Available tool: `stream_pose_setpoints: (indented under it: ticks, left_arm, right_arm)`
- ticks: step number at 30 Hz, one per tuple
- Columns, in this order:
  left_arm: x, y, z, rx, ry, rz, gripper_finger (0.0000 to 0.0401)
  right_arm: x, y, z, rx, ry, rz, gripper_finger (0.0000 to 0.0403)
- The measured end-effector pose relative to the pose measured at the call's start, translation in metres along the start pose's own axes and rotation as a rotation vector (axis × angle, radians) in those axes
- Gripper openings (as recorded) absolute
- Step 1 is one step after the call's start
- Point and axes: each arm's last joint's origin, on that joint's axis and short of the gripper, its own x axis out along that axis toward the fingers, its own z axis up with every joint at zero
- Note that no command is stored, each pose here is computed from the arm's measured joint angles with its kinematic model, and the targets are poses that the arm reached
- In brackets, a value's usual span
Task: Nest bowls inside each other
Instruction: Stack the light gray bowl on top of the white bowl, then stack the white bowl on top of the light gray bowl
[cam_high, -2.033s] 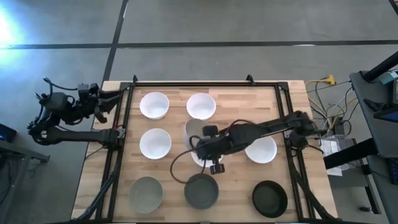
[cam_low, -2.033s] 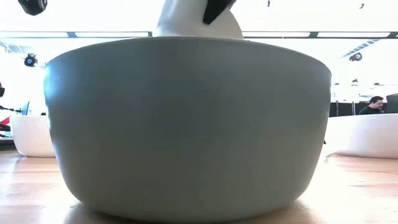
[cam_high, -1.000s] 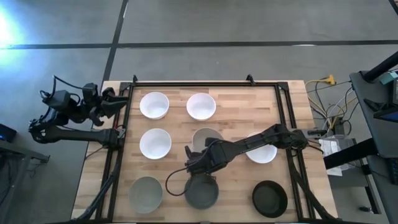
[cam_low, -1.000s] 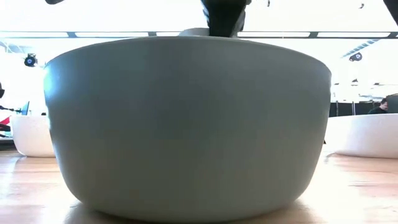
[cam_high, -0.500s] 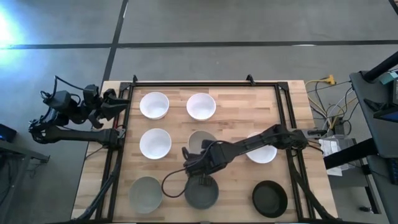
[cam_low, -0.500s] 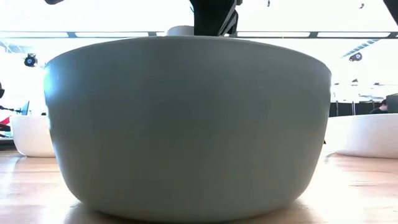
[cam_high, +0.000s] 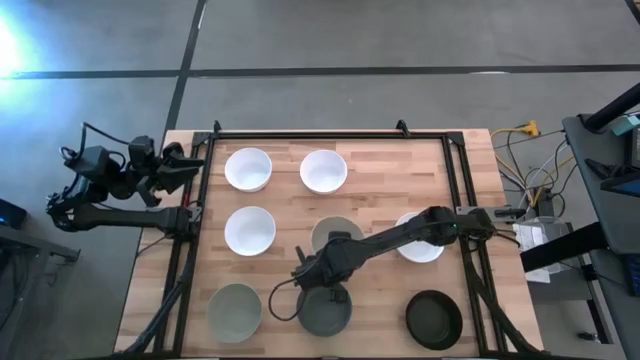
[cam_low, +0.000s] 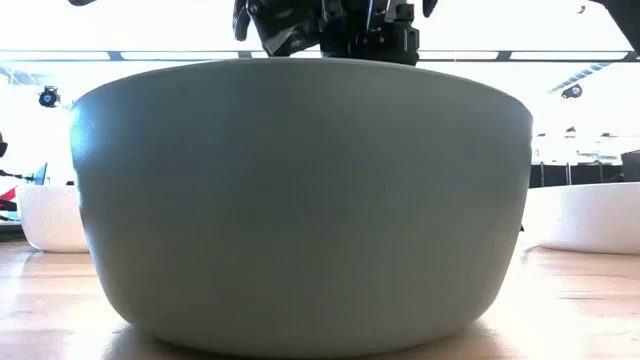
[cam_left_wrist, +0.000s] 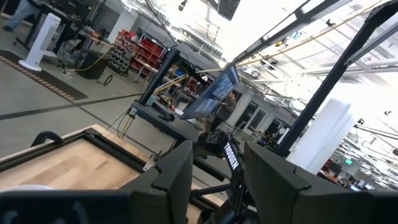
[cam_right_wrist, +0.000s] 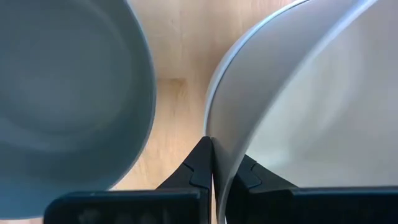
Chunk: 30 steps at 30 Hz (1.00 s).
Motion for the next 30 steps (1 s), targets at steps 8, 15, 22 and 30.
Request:
stream_pose_setpoints:
  ticks: [8, 15, 22, 30]
  left_arm:
    - [-0.003, 0.001, -0.001, 0.0, 0.0, -0.001, 0.013]
    - [-0.005, 0.001, -0.001, -0.001, 0.0, -0.012, 0.013]
    - [-0.005, 0.001, -0.001, -0.001, 0.005, -0.01, 0.013]
    - [-0.005, 0.001, -0.003, -0.003, 0.021, -0.014, 0.013]
  right_arm:
    - [0.005, -0.004, 0.003, 0.007, -0.008, -0.048, 0.0009]
    - [0.014, -0.012, 0.009, 0.008, 0.012, -0.026, 0.0013]
    - [-0.003, -0.022, 0.018, 0.071, -0.046, 0.03, 0.0069]
    - [-0.048, -0.035, 0.023, 0.185, -0.206, 0.145, 0.0114]
